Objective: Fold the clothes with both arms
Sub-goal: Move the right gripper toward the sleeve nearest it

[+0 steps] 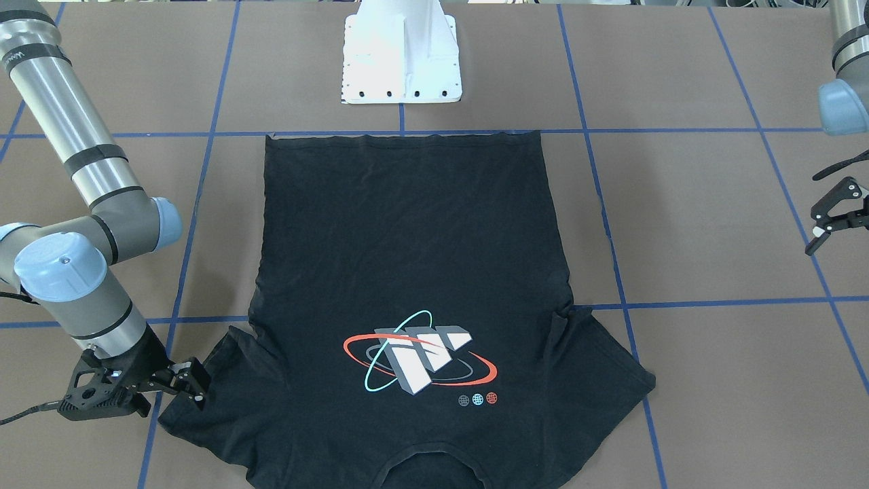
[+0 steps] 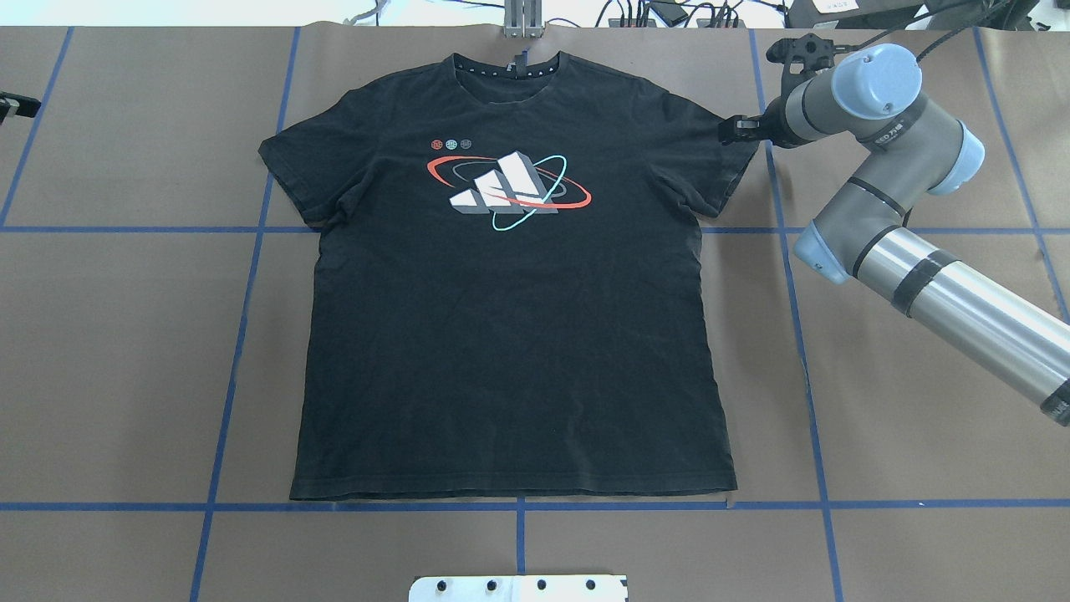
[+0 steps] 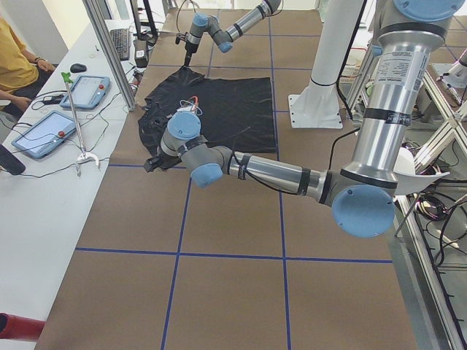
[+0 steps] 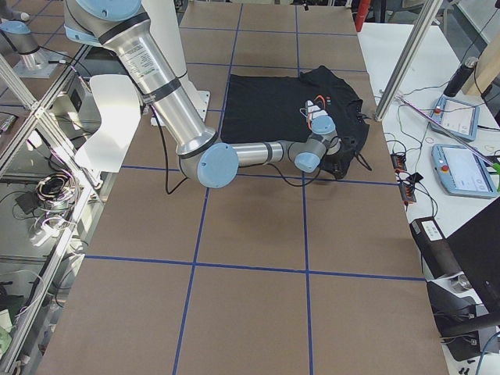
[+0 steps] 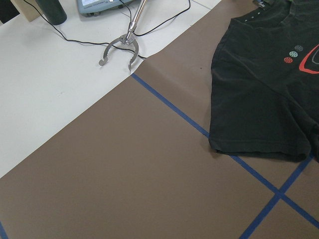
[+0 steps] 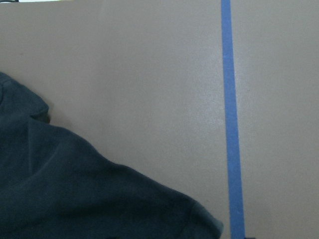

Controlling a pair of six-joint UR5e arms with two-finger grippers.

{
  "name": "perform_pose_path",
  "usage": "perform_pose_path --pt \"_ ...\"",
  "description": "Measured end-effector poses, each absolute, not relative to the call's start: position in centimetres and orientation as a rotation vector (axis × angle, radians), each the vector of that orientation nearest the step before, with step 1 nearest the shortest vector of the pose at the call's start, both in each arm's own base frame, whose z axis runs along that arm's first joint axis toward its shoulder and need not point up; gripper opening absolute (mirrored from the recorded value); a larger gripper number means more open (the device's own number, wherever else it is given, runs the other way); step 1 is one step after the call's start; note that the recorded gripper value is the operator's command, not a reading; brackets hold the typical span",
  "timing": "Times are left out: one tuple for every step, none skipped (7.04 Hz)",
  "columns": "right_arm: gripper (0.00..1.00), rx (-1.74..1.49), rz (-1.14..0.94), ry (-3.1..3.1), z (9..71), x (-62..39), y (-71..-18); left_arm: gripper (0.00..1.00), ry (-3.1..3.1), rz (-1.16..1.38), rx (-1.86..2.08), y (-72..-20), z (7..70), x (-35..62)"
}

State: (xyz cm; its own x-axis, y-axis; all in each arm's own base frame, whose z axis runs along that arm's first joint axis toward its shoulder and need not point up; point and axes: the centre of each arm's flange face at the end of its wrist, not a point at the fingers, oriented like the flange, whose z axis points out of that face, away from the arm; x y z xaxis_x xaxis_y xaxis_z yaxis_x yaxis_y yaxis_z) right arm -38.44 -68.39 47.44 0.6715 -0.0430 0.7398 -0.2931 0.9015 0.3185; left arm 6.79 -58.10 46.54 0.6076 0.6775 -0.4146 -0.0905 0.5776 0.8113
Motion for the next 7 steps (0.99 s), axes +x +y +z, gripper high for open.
perform_pose_path --pt "0.67 0.436 0.147 -0.819 47.8 -38.6 -68.5 1.00 0.799 0.510 0.840 -58.1 46.6 6.8" --pt "0.60 0.436 0.143 -0.810 48.2 -38.7 -68.5 1.00 0.799 0.509 0.839 -58.1 46.7 6.8" --pt "0.44 0.438 0.134 -0.803 48.5 -38.7 -68.4 1.00 0.799 0.509 0.839 -58.1 46.7 6.8" --pt "0.22 0.443 0.121 -0.797 48.8 -38.6 -68.4 1.00 0.799 0.510 0.841 -58.0 46.8 6.8" --pt "0.00 0.447 0.110 -0.792 48.9 -38.5 -68.4 1.00 0.799 0.511 0.843 -57.9 46.9 6.7" --pt "0.00 0.451 0.106 -0.787 49.0 -38.3 -68.5 1.00 0.799 0.511 0.843 -57.8 47.0 6.7" --pt "0.00 0.455 0.104 -0.785 49.1 -37.9 -68.6 1.00 0.799 0.511 0.843 -57.8 47.1 6.7"
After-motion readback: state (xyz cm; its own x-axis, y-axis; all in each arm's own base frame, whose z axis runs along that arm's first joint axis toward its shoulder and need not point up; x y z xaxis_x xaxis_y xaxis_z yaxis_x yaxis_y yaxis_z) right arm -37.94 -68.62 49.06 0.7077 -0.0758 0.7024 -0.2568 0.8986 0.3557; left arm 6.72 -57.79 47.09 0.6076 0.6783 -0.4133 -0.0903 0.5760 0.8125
